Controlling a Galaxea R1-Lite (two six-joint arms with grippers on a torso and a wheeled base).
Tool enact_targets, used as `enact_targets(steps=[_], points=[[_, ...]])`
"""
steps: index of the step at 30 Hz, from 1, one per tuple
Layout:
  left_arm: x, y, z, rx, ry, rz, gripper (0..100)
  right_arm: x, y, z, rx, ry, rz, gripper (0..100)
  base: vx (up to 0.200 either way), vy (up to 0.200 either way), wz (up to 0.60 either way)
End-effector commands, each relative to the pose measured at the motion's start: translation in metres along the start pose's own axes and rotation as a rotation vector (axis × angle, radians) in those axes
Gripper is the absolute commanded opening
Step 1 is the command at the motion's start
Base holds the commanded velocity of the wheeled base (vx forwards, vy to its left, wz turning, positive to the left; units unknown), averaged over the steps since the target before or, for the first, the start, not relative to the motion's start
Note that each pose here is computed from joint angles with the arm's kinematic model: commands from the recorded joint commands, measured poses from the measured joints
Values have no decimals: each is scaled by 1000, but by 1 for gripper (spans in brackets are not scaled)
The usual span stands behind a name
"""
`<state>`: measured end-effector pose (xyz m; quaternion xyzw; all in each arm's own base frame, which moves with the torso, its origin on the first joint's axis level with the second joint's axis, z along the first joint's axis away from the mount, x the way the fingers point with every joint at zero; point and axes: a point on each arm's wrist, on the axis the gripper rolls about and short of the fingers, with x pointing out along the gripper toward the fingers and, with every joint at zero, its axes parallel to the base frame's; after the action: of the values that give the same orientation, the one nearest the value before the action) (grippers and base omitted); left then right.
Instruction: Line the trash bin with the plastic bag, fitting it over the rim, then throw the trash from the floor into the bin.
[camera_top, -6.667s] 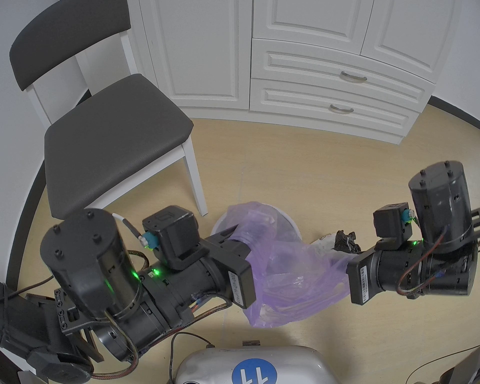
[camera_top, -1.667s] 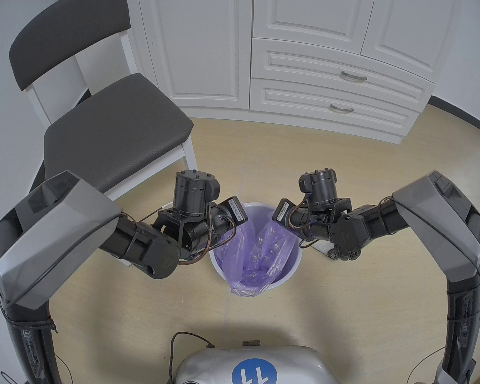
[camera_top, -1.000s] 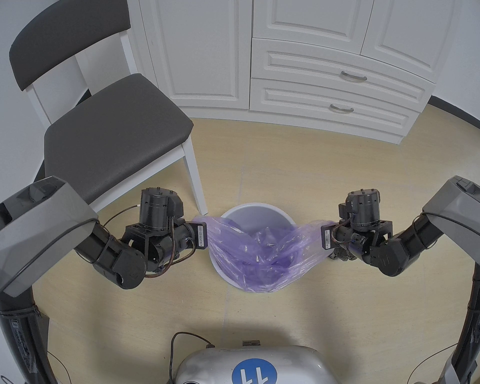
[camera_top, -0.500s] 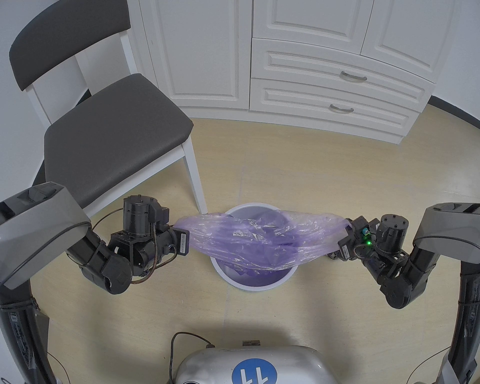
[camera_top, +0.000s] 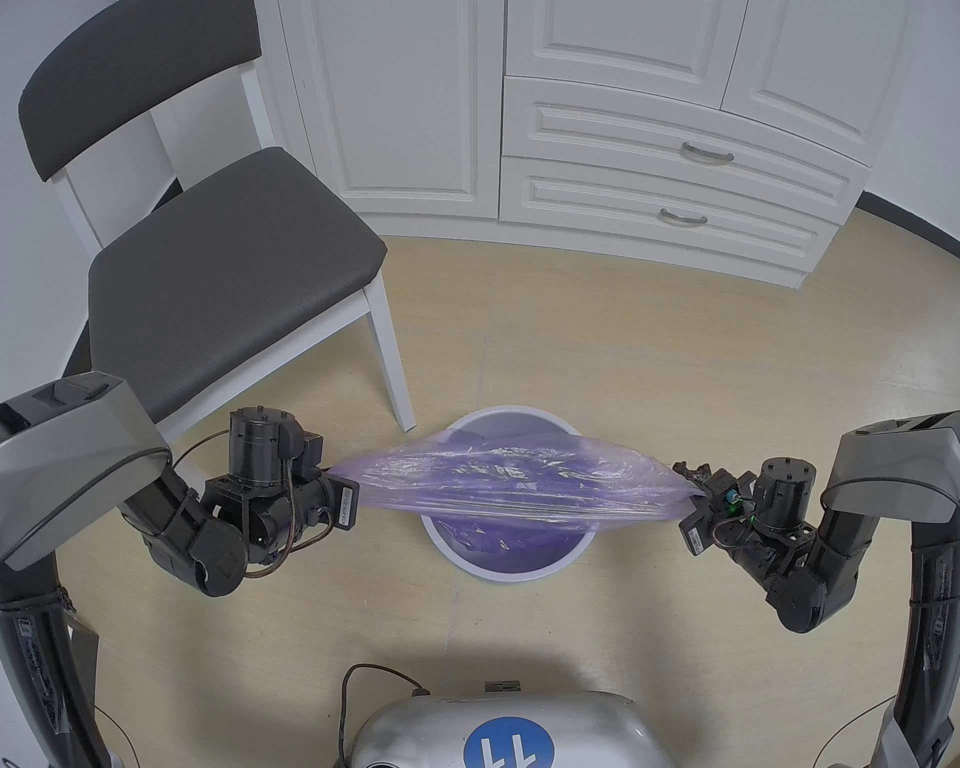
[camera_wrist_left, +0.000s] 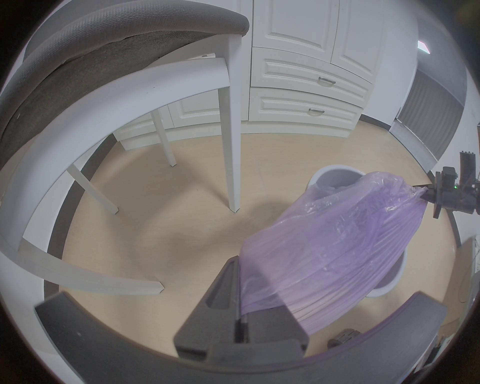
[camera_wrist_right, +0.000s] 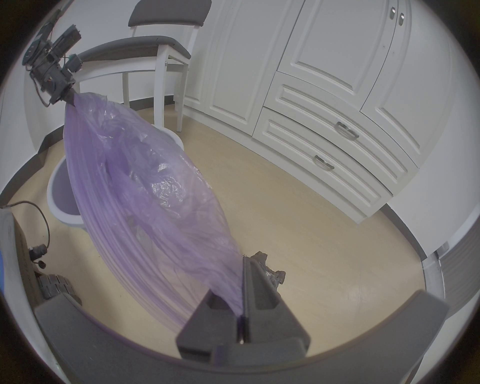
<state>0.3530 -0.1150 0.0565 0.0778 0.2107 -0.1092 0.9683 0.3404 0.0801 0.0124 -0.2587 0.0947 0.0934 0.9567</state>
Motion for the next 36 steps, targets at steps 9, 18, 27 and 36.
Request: enact_targets(steps=[9,18,27,36], points=[[-20,4,3,-11,1,-110,0,-46,-15,78,374,133,271,0,0,0,0],[-34,9,2,-19,64,-166,0,-27,-33,74,484,409,292,0,0,0,0],[-54,21,2,19,131,-213,0,-32,-43,44,305,479,307,0,0,0,0],[-59,24,-10,86,165,-262,0,-38,-34,30,202,515,353,0,0,0,0]])
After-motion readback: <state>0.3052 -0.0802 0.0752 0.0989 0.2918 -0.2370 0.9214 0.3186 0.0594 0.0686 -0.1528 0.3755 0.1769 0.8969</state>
